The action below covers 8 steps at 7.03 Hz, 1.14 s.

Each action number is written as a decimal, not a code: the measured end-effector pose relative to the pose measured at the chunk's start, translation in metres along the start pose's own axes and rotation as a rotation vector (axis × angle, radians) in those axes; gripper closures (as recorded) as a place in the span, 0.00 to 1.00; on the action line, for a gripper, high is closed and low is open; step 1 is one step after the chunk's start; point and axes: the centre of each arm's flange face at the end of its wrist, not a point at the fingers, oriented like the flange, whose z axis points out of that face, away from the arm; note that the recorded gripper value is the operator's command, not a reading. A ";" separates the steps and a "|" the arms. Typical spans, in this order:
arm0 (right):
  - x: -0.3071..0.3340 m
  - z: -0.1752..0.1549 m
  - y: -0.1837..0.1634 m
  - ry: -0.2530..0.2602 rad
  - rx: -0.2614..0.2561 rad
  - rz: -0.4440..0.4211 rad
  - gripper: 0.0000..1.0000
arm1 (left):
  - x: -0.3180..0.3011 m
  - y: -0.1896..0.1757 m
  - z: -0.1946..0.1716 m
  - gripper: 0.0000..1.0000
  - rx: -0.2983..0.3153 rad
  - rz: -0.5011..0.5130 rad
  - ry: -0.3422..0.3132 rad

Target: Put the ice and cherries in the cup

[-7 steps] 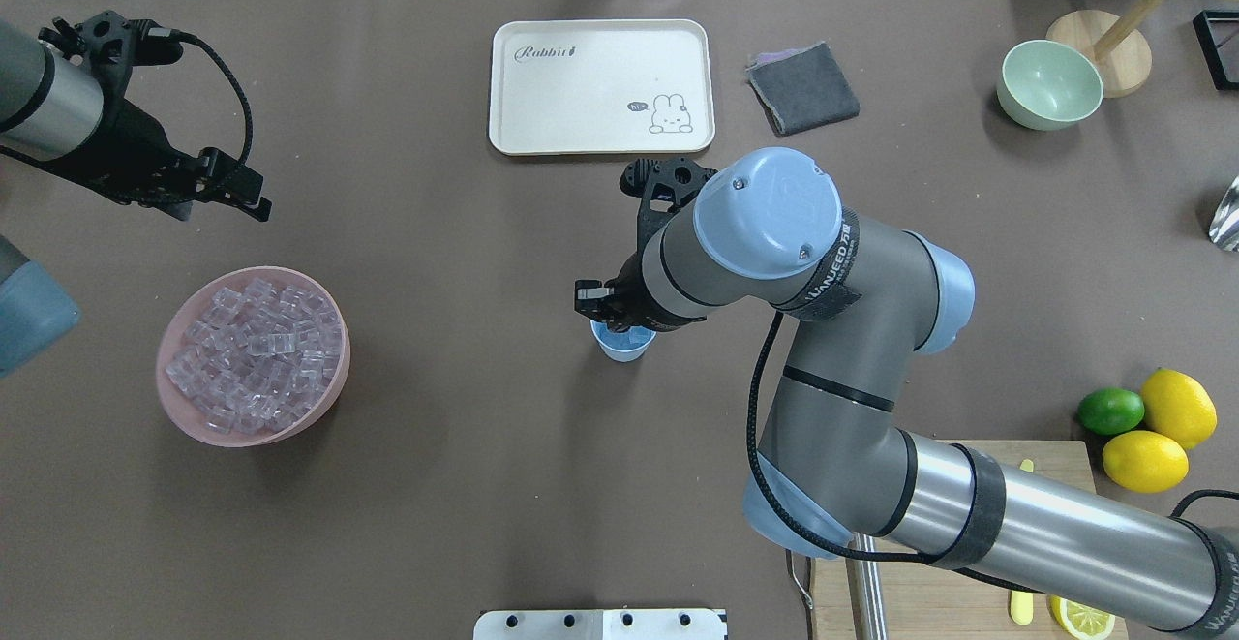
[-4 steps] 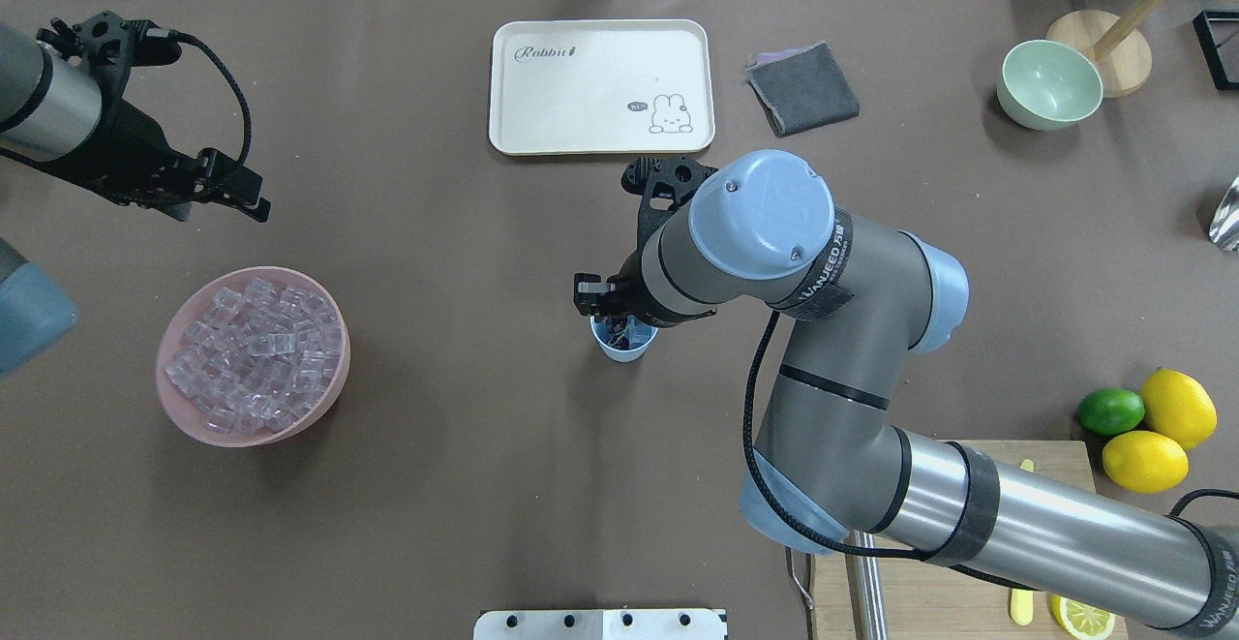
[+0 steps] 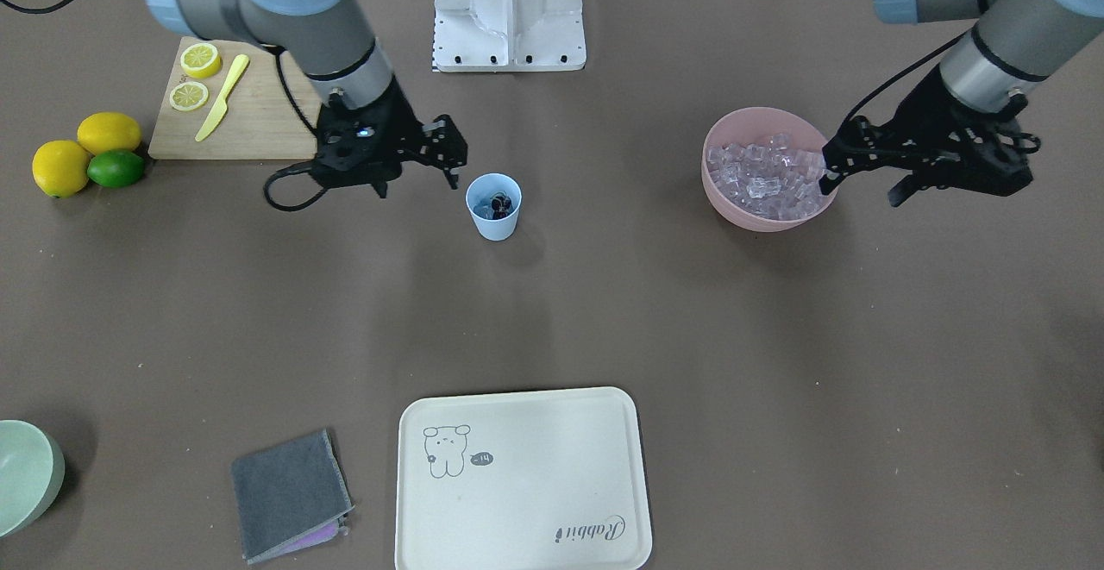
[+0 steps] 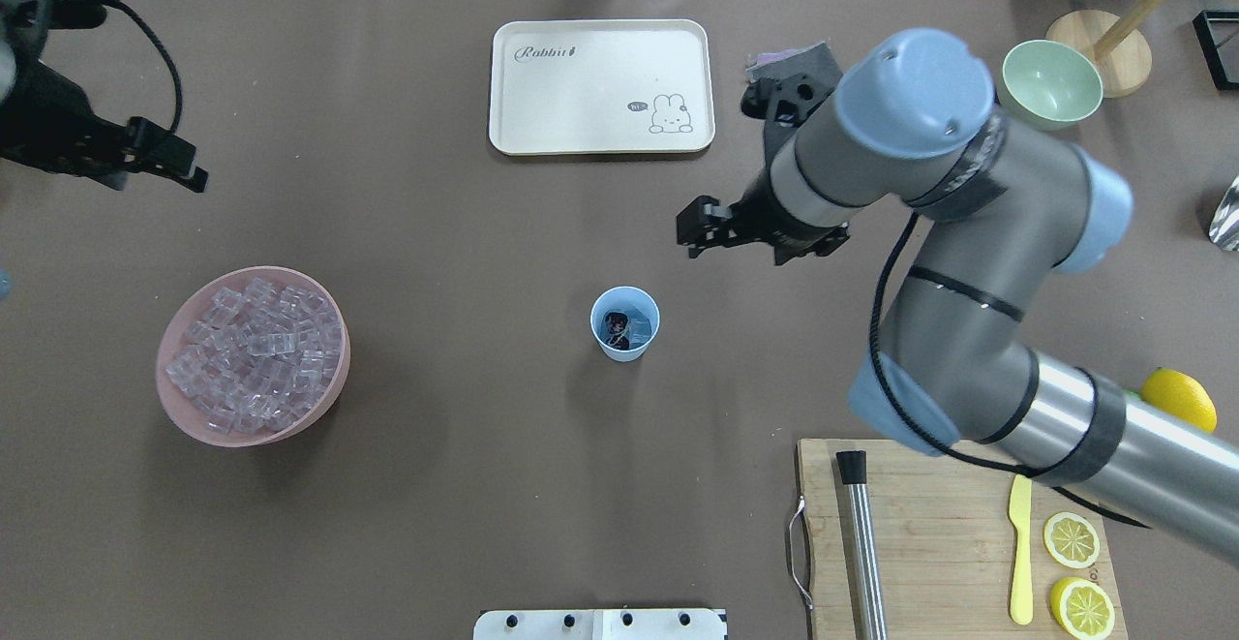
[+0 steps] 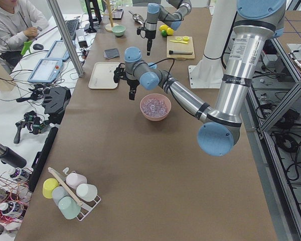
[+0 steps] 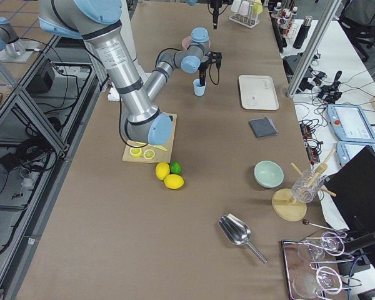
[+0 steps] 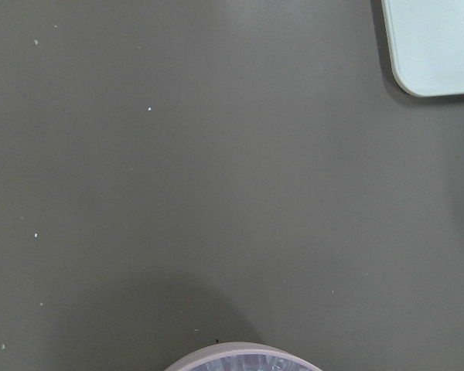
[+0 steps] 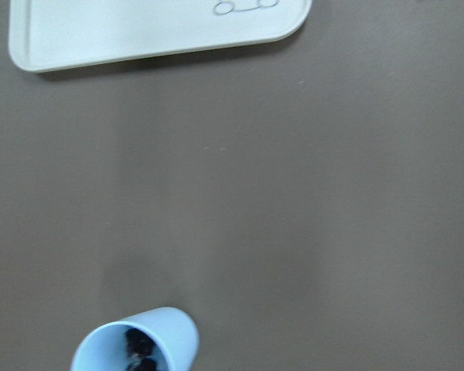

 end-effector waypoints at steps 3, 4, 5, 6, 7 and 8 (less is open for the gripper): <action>0.192 -0.069 -0.059 0.074 -0.039 -0.178 0.01 | -0.167 0.002 -0.081 0.03 -0.051 0.184 -0.145; 0.268 -0.093 -0.065 0.101 -0.042 -0.235 0.01 | -0.216 0.009 -0.102 0.03 -0.078 0.218 -0.165; 0.339 -0.120 -0.064 0.133 -0.045 -0.280 0.01 | -0.258 0.029 -0.110 0.03 -0.104 0.212 -0.172; 0.397 -0.144 -0.058 0.159 -0.054 -0.320 0.01 | -0.293 0.060 -0.108 0.03 -0.129 0.174 -0.170; 0.442 -0.164 -0.053 0.174 -0.068 -0.347 0.01 | -0.312 0.081 -0.106 0.03 -0.138 0.146 -0.168; 0.479 -0.180 -0.050 0.184 -0.081 -0.360 0.01 | -0.322 0.091 -0.107 0.03 -0.139 0.124 -0.168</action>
